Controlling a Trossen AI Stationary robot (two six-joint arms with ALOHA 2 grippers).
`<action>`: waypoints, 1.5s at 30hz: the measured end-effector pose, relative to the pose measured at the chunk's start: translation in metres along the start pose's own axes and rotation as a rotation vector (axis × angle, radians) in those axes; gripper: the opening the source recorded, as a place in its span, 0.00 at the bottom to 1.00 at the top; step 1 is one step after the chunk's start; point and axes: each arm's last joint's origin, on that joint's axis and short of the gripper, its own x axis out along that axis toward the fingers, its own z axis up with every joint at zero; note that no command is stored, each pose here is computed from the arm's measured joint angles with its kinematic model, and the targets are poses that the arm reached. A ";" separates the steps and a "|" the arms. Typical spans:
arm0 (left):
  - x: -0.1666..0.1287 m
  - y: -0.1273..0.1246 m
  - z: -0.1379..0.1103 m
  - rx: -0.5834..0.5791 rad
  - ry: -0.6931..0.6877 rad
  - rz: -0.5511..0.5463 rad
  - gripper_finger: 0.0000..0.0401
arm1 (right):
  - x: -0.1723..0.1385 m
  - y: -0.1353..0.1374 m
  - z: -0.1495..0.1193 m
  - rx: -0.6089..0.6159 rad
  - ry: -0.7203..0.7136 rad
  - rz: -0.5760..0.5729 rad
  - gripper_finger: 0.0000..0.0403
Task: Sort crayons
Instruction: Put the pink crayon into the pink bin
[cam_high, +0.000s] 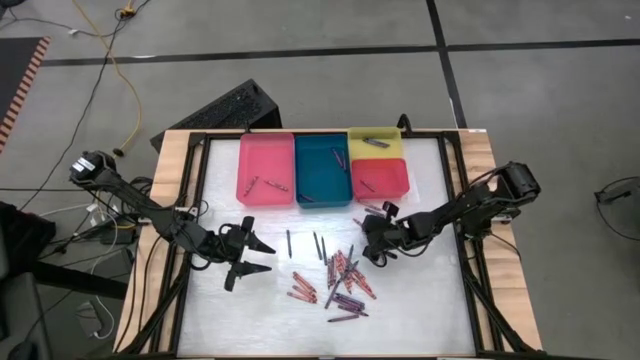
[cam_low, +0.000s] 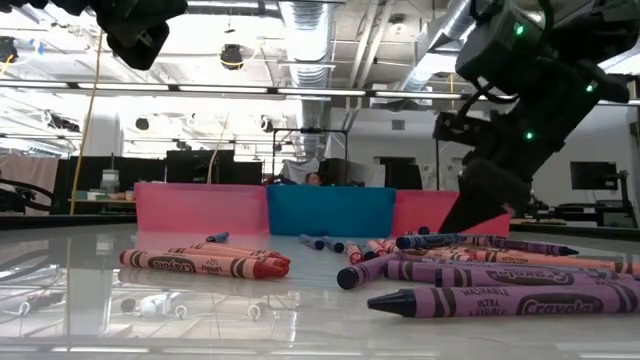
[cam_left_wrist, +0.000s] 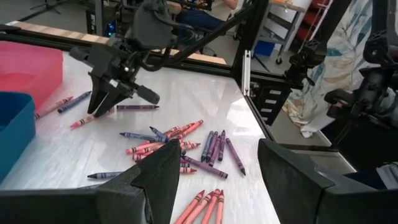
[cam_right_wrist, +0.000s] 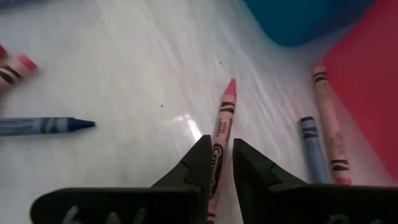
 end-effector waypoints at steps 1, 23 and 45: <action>0.000 0.000 -0.001 0.000 0.005 0.002 0.51 | 0.002 0.000 -0.002 -0.004 0.010 -0.004 0.19; 0.000 0.001 0.002 -0.004 -0.032 0.051 0.51 | 0.011 0.004 -0.004 0.109 0.013 0.017 0.02; -0.049 0.039 0.036 0.010 -0.157 0.307 0.51 | 0.009 0.004 0.013 0.158 -0.042 0.089 0.00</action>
